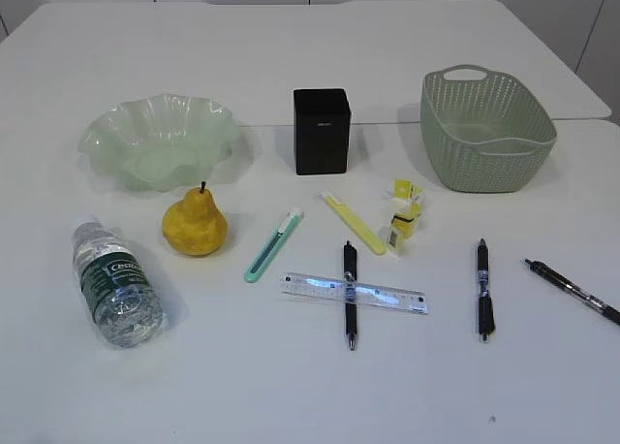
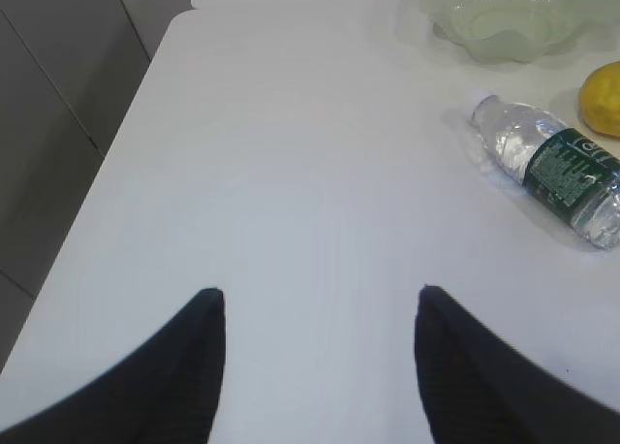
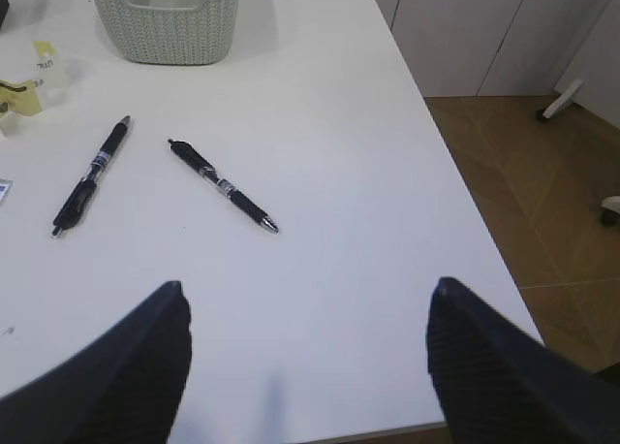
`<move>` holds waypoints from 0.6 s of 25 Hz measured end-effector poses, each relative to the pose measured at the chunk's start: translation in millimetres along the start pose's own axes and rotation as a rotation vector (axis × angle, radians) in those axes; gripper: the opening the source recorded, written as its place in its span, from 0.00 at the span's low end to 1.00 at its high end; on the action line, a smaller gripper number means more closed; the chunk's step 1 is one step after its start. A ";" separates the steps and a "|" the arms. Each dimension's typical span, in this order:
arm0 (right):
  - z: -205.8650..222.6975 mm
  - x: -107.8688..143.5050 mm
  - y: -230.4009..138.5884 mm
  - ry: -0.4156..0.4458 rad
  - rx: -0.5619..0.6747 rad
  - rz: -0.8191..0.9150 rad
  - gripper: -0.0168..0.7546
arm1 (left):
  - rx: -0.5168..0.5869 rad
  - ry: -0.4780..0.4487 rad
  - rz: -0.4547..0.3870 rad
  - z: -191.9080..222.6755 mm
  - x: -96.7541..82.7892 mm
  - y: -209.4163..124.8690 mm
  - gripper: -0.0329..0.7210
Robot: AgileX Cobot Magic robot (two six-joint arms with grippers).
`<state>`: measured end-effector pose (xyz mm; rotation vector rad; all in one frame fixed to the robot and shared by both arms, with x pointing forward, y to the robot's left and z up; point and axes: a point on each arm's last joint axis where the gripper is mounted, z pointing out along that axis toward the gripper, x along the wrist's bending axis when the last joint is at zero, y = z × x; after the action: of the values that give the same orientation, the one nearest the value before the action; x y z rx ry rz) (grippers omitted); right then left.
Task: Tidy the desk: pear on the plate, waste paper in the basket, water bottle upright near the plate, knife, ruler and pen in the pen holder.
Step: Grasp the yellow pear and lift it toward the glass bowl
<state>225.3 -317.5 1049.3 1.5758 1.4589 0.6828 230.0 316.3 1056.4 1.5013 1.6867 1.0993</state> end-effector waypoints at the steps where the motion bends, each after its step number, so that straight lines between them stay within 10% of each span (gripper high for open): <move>1: 0.0 0.0 0.0 0.000 0.000 0.000 0.75 | 0.000 0.000 0.000 0.0 0.0 0.0 0.62; 15: 0.0 0.0 0.0 0.000 0.000 0.002 0.75 | 0.000 0.000 0.000 0.0 0.0 0.0 0.61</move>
<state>225.3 -317.5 1049.3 1.5771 1.4578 0.6837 230.0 316.3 1056.4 1.5013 1.6867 1.0993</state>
